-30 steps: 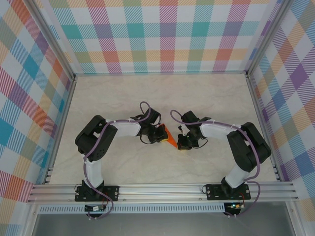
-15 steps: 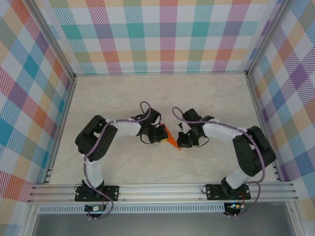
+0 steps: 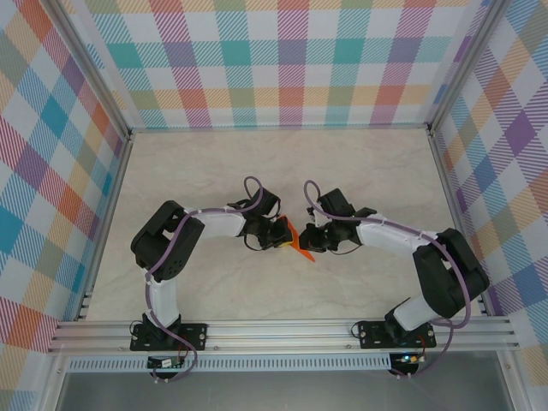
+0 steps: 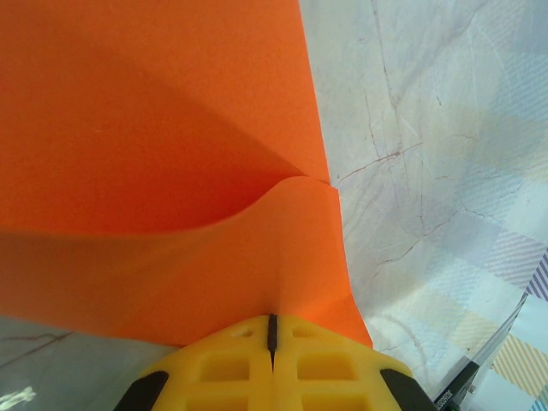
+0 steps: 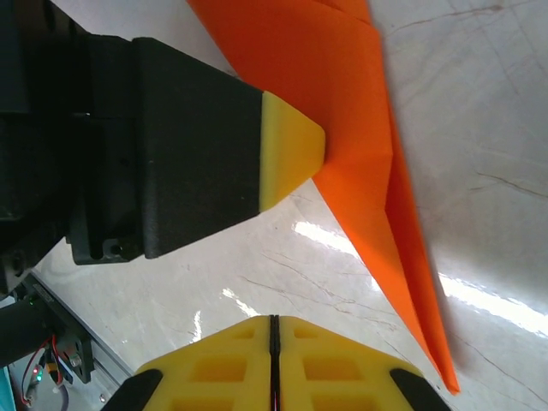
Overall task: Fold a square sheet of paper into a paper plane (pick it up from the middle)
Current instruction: Fold the wing for the fifth time at the center of the table.
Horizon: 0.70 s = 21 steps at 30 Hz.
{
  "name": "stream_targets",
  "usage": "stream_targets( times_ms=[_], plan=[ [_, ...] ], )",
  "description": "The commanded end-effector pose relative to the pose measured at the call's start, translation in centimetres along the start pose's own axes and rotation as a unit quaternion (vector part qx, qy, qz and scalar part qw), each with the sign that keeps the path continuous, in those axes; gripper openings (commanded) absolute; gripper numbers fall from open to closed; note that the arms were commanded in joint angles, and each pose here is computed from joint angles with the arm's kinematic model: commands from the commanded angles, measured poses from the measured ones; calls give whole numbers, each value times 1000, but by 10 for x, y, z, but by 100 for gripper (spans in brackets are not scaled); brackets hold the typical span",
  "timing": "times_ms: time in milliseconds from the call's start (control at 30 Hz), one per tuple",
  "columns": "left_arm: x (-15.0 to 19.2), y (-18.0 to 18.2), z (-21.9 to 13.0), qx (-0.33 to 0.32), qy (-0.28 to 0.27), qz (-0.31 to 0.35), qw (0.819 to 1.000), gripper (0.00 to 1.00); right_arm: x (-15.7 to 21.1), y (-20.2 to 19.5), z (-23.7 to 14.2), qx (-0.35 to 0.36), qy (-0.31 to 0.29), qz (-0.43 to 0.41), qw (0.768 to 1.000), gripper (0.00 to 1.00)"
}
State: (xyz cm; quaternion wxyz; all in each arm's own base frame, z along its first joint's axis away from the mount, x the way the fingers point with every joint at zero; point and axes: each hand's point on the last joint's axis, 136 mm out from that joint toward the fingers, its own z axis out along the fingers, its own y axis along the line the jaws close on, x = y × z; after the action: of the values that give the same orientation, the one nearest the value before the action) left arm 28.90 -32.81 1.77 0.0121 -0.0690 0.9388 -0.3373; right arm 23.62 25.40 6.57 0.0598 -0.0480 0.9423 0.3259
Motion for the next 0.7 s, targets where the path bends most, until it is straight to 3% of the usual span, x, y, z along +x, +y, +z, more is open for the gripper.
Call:
stream_targets(
  times_ms=[0, 533, 667],
  plan=[
    [15, 79, 14, -134, 4, -42, 990, 2, 0, -1, 9, -5, 4, 4, 1000, 8],
    [12, 73, 12, -130, 3, -38, 991, 2, 0, -37, 26, 83, 28, 18, 996, 5],
    [9, 57, 14, -95, 4, -13, 995, 3, 5, -51, 30, 111, 38, 28, 993, 5]
  ],
)
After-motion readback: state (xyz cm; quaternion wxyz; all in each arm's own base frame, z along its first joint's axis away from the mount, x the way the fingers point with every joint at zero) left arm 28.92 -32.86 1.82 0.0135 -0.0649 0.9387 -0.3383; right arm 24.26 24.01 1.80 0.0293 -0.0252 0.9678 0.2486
